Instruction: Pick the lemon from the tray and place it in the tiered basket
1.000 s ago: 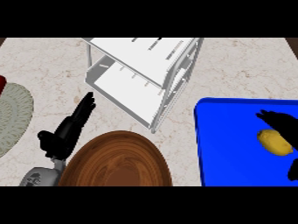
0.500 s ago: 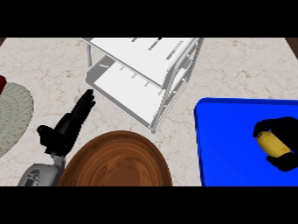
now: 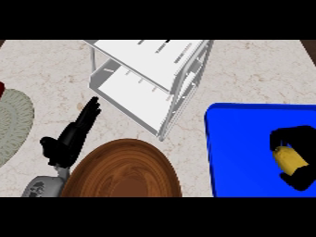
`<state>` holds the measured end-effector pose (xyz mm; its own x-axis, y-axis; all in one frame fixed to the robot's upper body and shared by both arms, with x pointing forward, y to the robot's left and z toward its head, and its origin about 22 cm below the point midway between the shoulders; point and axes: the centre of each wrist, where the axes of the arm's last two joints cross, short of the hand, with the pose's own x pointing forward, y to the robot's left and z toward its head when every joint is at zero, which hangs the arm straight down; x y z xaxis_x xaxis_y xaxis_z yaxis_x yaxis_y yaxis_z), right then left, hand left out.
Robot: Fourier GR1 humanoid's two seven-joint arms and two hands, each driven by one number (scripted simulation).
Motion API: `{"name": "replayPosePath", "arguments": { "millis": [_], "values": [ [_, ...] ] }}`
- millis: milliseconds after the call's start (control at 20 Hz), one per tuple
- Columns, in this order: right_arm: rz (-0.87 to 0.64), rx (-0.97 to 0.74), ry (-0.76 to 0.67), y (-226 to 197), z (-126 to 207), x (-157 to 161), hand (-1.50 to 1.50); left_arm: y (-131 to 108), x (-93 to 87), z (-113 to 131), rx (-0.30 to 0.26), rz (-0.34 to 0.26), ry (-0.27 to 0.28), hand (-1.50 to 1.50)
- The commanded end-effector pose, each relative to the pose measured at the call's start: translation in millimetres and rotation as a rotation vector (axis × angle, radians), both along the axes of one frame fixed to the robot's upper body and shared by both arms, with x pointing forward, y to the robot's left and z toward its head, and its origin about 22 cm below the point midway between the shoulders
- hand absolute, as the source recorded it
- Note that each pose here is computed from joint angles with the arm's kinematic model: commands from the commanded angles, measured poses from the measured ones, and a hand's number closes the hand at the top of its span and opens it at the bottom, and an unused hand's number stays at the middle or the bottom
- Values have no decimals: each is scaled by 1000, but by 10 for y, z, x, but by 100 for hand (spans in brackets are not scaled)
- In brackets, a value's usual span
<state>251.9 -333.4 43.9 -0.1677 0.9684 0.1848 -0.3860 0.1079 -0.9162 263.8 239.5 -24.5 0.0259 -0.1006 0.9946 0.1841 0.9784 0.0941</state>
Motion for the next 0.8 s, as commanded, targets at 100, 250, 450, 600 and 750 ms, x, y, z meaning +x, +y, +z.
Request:
{"name": "replayPosePath", "arguments": {
  "millis": [100,250,450,600,750],
  "values": [
    [-568,-52,9,12,-247,-358,150,116,-117,-51,10,42,20,0],
    [-755,-83,-75,196,-130,-526,150,194,-90,-15,13,79,22,0],
    [-879,180,-245,749,174,-651,150,93,-101,-65,-8,40,15,0],
    [-820,391,-329,1067,588,-718,150,25,-17,19,11,30,7,0],
    [-810,447,-486,1289,1023,-926,150,74,-125,-41,-1,12,17,0]
  ]
}}
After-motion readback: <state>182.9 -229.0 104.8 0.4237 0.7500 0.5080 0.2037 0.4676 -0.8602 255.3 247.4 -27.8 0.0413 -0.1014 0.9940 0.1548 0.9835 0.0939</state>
